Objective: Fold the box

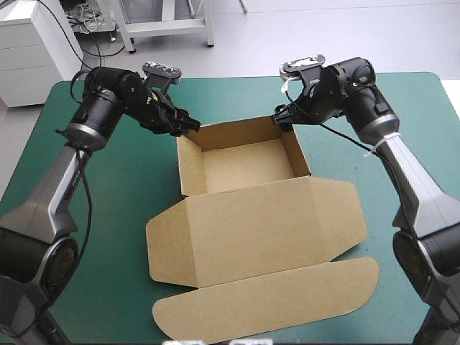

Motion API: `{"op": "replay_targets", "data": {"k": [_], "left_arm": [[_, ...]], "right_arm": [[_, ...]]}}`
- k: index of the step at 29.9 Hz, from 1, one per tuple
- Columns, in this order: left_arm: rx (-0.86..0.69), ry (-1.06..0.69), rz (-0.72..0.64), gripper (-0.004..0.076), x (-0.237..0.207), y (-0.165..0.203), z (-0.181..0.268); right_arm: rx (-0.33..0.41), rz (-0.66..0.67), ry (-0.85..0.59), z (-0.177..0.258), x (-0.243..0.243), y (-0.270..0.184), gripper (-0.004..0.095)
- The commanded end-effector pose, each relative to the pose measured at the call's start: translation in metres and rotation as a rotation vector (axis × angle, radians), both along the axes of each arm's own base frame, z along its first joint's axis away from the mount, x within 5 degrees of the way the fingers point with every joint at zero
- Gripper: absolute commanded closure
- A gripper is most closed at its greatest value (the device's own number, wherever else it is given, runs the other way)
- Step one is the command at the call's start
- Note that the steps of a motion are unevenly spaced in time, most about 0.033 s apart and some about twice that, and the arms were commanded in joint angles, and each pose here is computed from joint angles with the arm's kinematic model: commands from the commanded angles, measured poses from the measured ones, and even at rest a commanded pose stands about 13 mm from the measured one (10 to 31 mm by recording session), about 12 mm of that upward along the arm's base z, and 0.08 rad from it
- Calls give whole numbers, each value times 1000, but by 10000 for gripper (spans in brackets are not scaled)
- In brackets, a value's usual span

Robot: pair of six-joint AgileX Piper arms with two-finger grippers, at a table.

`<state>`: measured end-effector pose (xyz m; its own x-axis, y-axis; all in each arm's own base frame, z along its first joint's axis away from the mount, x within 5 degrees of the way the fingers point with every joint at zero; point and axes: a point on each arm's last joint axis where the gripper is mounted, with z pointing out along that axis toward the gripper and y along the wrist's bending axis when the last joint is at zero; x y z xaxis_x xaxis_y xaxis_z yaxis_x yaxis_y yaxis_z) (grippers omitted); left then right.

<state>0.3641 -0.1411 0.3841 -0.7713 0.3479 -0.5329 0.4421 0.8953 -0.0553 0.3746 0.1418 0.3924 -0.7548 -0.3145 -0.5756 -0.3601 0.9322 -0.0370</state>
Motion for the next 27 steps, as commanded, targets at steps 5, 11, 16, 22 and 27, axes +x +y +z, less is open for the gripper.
{"op": "replay_targets", "data": {"k": [5,11,16,22,27], "left_arm": [[46,-127,-77,730,-37,16,51],[54,-113,-104,731,-50,19,48],[75,-86,-120,731,-68,26,36],[76,-94,-112,731,-98,37,11],[77,-49,-108,731,-127,47,-22]], "right_arm": [[21,19,-190,59,-32,-17,51],[6,23,-174,52,-28,-15,52],[4,14,-135,39,-16,-16,77],[-20,29,-70,13,0,-10,77],[-41,34,-7,-14,17,-4,77]]}}
